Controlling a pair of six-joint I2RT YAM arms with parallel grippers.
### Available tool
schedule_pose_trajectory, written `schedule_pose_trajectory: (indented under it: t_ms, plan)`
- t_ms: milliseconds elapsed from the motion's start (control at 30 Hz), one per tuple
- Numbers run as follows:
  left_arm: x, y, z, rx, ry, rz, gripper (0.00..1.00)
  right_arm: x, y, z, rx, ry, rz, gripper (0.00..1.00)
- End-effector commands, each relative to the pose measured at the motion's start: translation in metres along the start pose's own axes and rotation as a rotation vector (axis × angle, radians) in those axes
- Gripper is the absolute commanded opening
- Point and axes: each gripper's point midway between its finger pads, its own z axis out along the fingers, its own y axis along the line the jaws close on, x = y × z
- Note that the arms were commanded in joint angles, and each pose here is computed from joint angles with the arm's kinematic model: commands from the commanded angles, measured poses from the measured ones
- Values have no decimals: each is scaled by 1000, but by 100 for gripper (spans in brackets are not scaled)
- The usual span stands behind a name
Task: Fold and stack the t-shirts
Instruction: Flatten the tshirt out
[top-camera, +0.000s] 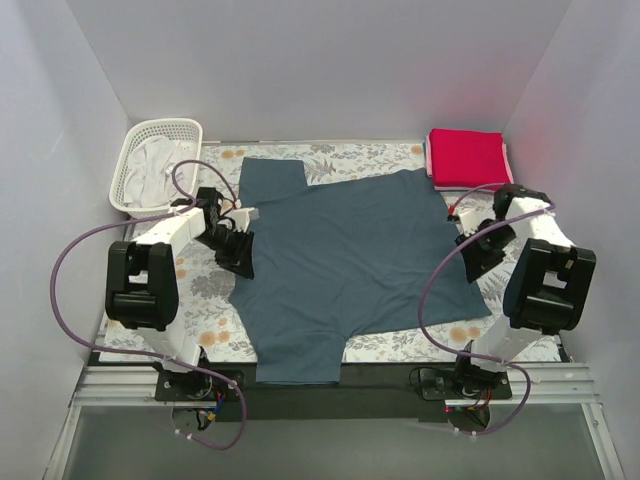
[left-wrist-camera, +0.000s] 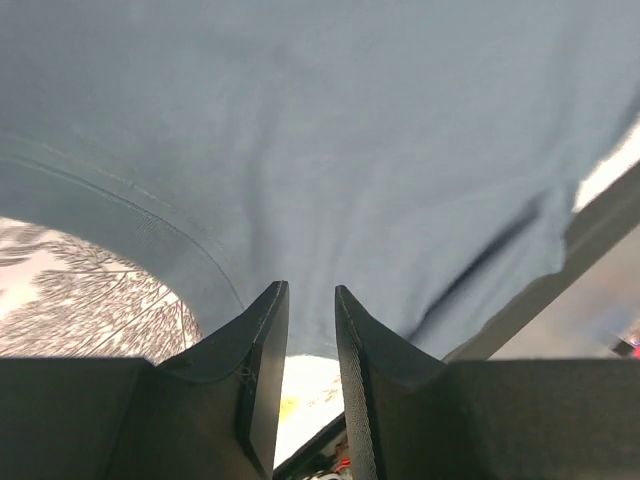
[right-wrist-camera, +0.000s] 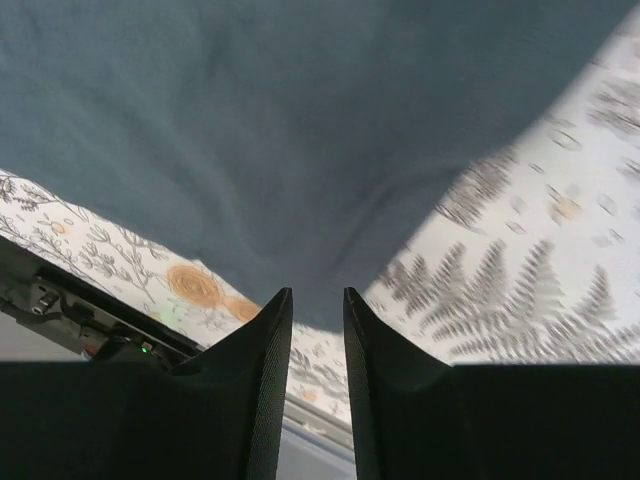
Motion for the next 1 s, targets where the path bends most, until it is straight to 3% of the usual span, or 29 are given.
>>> schedule_pose_trajectory:
  t_ms: [0, 367, 667, 767, 967]
  plan:
    - [1, 21, 12, -102, -9, -90, 23, 6, 23, 33, -114, 42, 28, 33]
    - [41, 106, 23, -281, 98, -219, 21, 53, 60, 79, -166, 220, -41, 30]
    - [2, 155, 5, -378, 54, -175, 20, 70, 116, 89, -228, 337, -214, 30]
    - [1, 156, -6, -398, 62, -147, 20, 70, 130, 77, -270, 335, -258, 30]
    - [-27, 124, -37, -355, -63, -73, 21, -3, 108, 42, -171, 115, -254, 33]
